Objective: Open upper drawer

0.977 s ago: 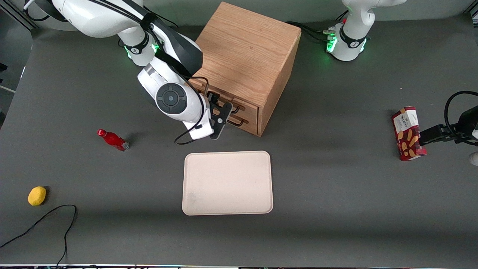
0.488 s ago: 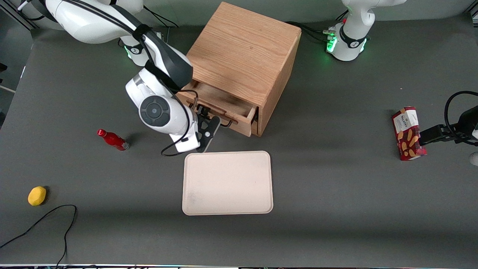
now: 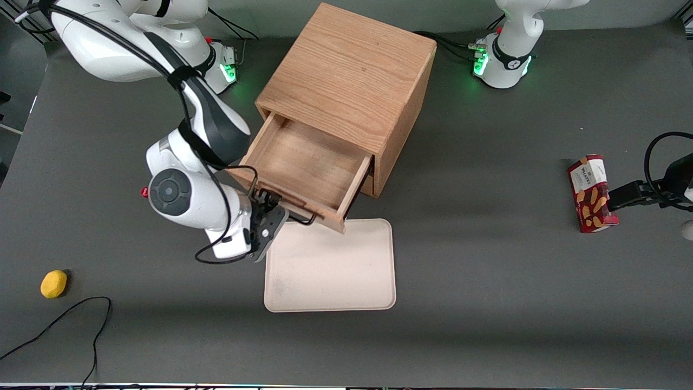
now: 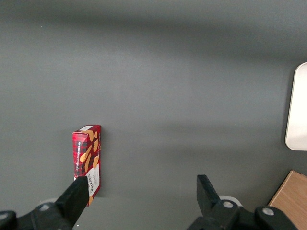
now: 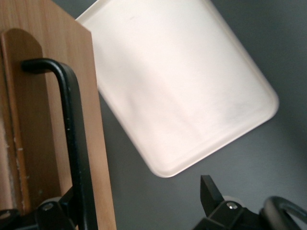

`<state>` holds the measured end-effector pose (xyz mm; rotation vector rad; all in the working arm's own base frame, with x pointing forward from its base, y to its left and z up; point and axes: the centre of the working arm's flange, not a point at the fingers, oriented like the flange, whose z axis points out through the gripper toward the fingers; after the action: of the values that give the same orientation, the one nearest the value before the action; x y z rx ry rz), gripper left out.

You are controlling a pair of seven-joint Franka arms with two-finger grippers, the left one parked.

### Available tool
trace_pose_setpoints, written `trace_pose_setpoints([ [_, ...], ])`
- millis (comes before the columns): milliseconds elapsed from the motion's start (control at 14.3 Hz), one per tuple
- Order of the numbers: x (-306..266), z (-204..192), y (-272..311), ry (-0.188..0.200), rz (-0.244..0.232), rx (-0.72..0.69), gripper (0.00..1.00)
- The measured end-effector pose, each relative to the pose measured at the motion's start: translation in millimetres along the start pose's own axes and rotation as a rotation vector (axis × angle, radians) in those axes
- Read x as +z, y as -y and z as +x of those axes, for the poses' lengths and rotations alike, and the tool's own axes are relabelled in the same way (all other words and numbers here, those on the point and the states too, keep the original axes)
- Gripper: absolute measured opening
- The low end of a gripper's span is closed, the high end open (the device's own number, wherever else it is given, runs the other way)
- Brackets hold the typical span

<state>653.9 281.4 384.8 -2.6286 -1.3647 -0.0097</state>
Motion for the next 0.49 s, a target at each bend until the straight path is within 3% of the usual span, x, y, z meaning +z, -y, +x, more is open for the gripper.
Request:
trace_pose_setpoints([
  [140, -1.2, -1.9, -10.5, -0.018, -0.016, 0.014, 1.00],
  [488, -2.2, -1.9, -14.1, -0.023, -0.019, 0.019, 1.00],
])
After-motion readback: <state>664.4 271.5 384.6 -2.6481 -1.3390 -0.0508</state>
